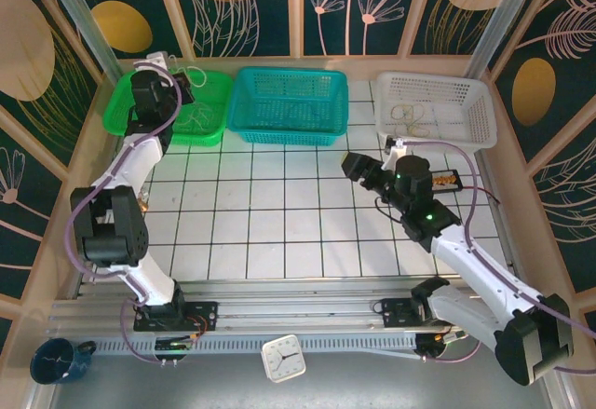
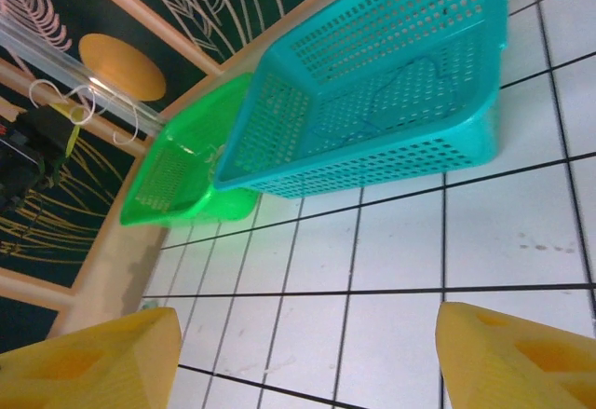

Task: Untangle the cables

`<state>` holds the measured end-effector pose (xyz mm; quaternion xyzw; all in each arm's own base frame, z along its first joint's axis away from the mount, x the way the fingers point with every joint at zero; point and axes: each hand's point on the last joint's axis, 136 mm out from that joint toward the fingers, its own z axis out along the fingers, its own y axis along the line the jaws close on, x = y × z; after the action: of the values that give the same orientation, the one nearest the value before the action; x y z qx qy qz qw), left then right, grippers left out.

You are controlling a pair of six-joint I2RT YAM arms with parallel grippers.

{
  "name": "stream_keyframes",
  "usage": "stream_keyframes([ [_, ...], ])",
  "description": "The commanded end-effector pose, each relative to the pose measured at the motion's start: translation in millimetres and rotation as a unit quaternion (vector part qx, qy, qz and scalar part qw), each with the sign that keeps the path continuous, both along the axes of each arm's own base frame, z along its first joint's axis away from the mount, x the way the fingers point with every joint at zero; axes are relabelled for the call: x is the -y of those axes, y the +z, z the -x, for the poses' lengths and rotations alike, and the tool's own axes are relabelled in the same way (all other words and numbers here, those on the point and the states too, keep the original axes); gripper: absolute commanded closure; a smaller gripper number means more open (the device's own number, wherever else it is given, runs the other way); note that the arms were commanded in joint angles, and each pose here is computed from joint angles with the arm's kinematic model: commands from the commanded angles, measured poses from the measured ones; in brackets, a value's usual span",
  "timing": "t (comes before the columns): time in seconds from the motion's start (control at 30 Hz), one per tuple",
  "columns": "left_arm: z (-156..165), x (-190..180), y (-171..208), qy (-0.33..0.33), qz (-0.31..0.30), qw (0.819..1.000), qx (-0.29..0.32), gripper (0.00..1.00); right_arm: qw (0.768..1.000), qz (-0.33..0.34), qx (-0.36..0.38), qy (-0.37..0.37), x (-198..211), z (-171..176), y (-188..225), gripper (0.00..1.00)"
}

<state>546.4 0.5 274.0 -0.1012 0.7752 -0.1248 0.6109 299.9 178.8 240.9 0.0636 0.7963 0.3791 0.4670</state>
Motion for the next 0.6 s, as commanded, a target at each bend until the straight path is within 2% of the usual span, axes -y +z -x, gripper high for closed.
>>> stream_keyframes([
  [0.0,-12,-30,-22,0.040,0.010,0.999,-0.025,1.00,0.999,0.034,-0.002,-0.026,17,2,-9,0.27],
  [0.1,-18,-42,-42,0.044,0.018,0.997,-0.054,1.00,0.999,0.043,-0.001,-0.031,22,3,-8,0.27],
  [0.13,-19,-43,-45,0.042,0.018,0.997,-0.058,0.85,0.998,0.046,-0.001,-0.032,23,4,-7,0.27],
  [0.17,-20,-44,-46,0.040,0.016,0.997,-0.061,0.60,0.998,0.048,0.000,-0.035,25,4,-7,0.27],
  [0.23,-19,-45,-45,0.043,0.012,0.997,-0.063,0.24,0.998,0.052,0.001,-0.036,26,4,-7,0.27],
  [0.27,-19,-46,-43,0.044,0.010,0.997,-0.062,0.14,0.998,0.053,0.002,-0.037,26,3,-7,0.26],
  [0.3,-18,-46,-40,0.042,0.008,0.997,-0.060,0.07,0.998,0.053,0.001,-0.038,27,3,-7,0.25],
  [0.33,-18,-45,-38,0.041,0.007,0.997,-0.059,0.02,0.998,0.054,0.002,-0.040,28,3,-7,0.25],
  [0.5,-13,-38,-25,0.019,0.003,0.999,-0.048,0.01,0.998,0.054,0.010,-0.033,26,2,-2,0.22],
  [0.57,-7,-35,-16,0.011,0.005,0.999,-0.039,0.01,0.997,0.060,0.015,-0.034,27,2,1,0.16],
])
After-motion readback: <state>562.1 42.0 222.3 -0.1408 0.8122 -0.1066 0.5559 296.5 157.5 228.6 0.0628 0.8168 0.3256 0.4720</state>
